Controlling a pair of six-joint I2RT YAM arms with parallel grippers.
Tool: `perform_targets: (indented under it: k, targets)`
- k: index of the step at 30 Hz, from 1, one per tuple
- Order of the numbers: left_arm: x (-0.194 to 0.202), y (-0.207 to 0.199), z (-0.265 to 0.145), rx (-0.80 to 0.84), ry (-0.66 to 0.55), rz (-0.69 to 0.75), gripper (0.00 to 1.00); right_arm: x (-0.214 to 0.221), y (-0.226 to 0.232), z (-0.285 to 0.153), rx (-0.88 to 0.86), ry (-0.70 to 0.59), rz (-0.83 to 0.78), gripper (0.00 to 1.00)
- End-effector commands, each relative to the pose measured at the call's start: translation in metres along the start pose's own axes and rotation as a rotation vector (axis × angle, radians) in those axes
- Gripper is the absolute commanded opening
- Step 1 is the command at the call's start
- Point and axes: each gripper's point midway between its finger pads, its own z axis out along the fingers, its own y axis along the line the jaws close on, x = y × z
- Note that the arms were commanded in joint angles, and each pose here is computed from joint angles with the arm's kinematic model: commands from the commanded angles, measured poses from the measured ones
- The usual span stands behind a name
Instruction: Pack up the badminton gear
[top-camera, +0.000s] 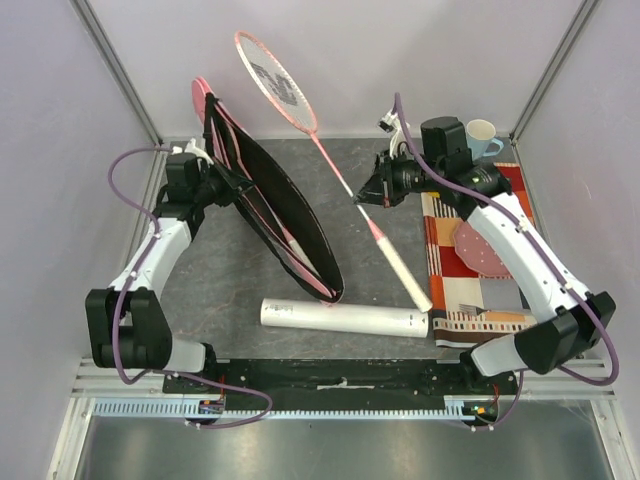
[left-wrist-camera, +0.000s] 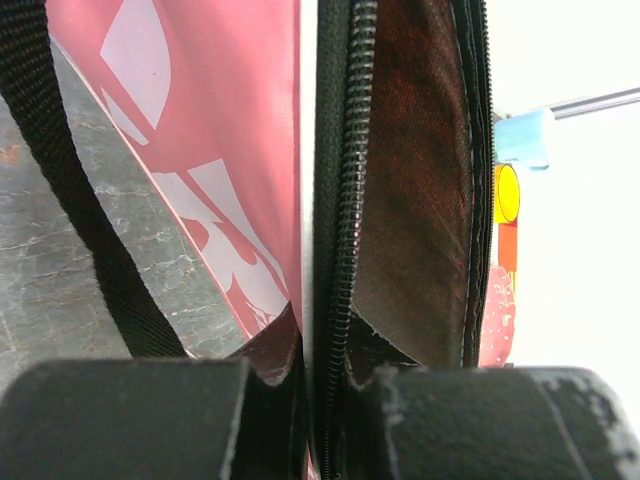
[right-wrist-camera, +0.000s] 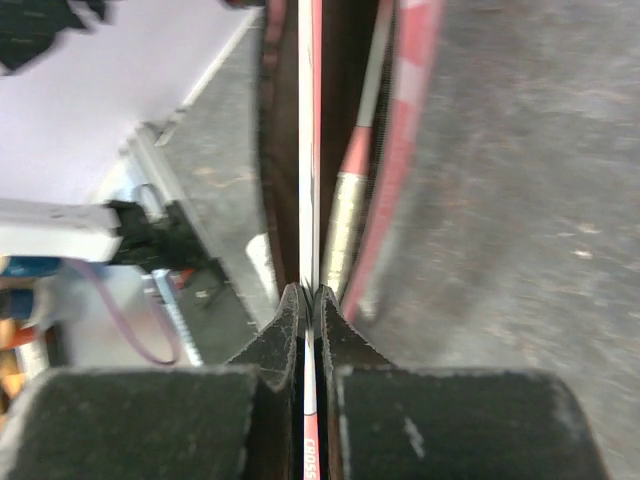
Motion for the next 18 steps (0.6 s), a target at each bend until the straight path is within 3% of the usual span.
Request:
perform_targets:
  k: [1, 18]
  targets:
    - [-0.023, -0.037, 0.003, 0.223, -0.108, -0.011, 0.02, -0.004, 0.064, -0.014, -0.304, -0.036, 0.102, 0.00]
    - [-0.001, -0.030, 0.017, 0.308, -0.080, -0.042, 0.02, 0.040, 0.088, 0.024, -0.451, 0.127, 0.257, 0.00]
